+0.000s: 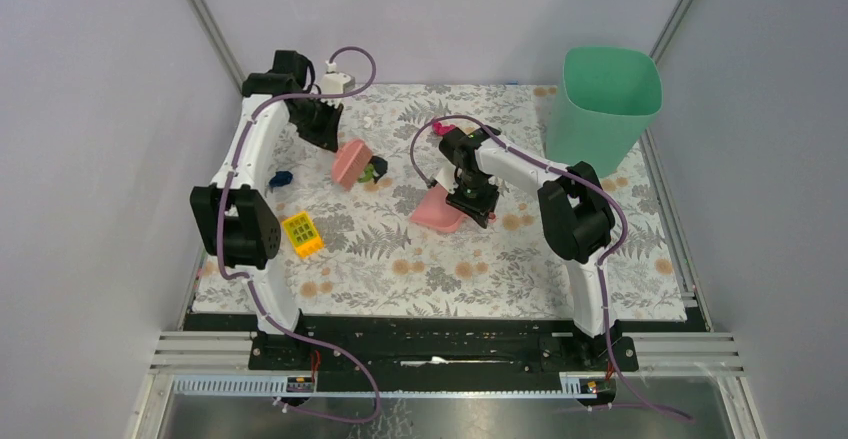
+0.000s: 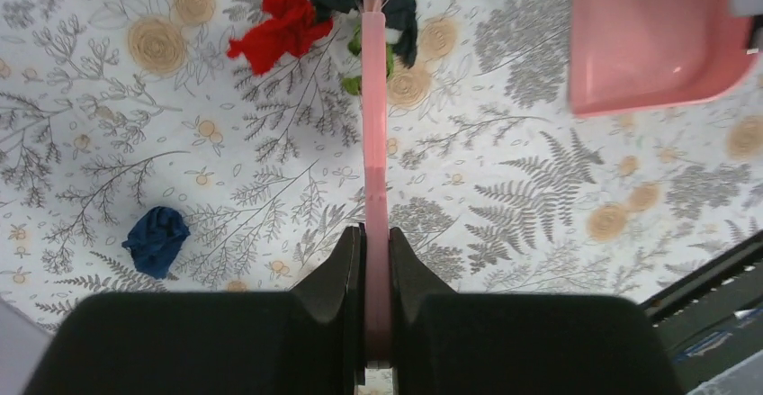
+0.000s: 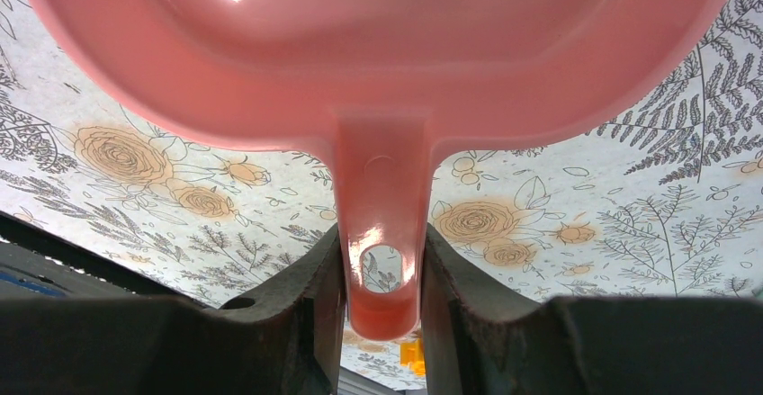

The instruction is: Sweep away the paper scraps from the table

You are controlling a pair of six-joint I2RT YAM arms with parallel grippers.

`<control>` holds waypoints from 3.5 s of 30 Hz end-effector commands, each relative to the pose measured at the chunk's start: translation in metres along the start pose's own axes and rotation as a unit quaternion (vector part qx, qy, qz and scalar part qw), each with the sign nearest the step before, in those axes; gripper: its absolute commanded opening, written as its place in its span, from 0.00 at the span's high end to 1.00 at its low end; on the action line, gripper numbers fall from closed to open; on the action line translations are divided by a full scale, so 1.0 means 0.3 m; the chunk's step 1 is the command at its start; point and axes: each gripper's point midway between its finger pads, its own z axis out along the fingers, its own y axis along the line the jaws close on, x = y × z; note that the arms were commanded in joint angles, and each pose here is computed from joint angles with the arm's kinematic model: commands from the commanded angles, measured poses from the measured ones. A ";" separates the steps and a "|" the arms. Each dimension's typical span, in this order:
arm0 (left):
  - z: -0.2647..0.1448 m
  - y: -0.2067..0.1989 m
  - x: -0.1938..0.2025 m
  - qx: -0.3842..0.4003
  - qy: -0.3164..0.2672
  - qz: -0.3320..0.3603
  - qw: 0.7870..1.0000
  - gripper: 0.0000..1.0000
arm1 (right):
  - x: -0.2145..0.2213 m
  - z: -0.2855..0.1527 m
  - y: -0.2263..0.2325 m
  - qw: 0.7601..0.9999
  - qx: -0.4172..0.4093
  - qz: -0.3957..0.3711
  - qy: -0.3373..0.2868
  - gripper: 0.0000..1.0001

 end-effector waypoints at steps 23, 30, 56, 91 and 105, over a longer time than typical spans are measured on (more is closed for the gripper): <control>0.094 0.287 -0.179 -0.158 -0.001 0.103 0.982 1.00 | -0.097 0.005 0.004 1.000 -0.011 -0.003 -0.013 1.00; 0.114 0.006 -0.159 0.000 -0.012 0.047 0.999 1.00 | -0.162 0.030 -0.010 1.000 -0.012 0.002 -0.016 1.00; -0.133 -0.074 -0.136 -0.047 -0.029 -0.020 0.998 1.00 | -0.058 -0.023 0.051 1.000 -0.020 -0.014 -0.007 1.00; -0.018 0.387 0.190 -0.236 0.059 -0.141 0.960 1.00 | -0.071 -0.002 0.095 0.999 -0.041 -0.018 0.001 1.00; 0.078 -0.182 0.048 0.049 0.024 -0.130 0.990 1.00 | -0.111 0.008 0.129 0.999 -0.044 -0.032 -0.002 1.00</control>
